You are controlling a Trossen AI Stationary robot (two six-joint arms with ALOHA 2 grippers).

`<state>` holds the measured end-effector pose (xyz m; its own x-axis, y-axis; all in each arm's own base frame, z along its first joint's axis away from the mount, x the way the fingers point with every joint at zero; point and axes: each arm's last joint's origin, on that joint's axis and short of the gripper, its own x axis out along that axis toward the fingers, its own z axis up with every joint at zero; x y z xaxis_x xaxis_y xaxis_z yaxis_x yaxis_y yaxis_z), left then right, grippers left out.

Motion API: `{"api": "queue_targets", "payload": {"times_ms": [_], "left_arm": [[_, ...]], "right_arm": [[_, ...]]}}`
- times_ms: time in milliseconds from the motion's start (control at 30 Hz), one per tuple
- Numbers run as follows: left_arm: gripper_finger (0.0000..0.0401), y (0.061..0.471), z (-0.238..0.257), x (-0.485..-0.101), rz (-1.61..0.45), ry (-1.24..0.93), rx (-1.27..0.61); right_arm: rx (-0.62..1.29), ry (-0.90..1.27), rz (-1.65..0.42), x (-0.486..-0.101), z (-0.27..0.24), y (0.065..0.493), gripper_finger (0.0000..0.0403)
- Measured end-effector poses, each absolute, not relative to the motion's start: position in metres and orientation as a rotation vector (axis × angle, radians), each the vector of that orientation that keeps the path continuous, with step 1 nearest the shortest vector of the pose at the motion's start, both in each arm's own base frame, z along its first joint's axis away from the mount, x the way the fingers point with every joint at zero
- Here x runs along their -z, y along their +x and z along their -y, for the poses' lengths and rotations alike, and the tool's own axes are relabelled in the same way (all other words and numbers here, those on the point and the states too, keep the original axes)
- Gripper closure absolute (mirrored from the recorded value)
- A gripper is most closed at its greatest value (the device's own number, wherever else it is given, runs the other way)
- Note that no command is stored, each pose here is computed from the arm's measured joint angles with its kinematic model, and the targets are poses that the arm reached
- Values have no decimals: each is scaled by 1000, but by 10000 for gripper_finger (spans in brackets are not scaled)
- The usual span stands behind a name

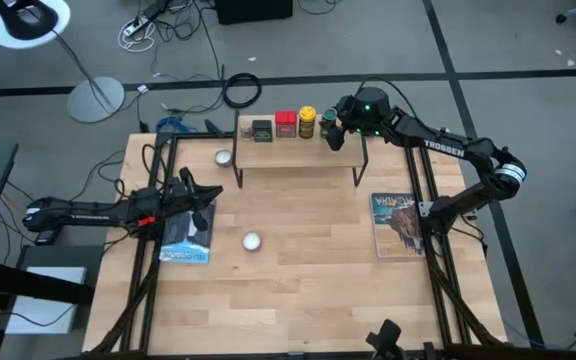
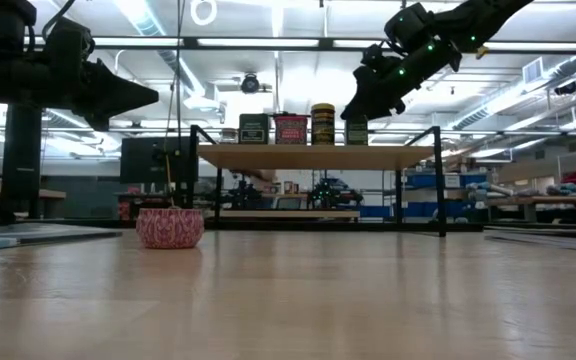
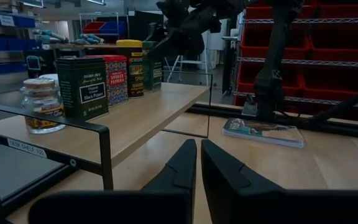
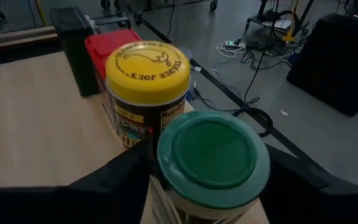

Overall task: Shelf spices
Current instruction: Remove the green seasoning bottle from the shelf

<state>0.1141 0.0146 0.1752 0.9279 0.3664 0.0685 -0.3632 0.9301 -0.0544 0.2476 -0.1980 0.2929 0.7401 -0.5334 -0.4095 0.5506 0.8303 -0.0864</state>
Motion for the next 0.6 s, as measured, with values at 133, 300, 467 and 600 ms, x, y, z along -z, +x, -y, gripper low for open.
{"api": "queue_targets", "payload": {"times_ms": [133, 300, 467, 600], "left_arm": [[372, 114, -15, -175, 75, -41, -374], [372, 114, -15, -174, 71, -44, -374], [372, 114, -15, -174, 72, -46, -374], [372, 114, -15, -174, 72, -46, -374]], "right_arm": [[588, 28, -426, -296, 195, 248, 197], [615, 3, -409, -307, 187, 241, 197], [664, -22, -370, -327, 177, 226, 197], [673, -62, -253, -355, 161, 207, 197]]}}
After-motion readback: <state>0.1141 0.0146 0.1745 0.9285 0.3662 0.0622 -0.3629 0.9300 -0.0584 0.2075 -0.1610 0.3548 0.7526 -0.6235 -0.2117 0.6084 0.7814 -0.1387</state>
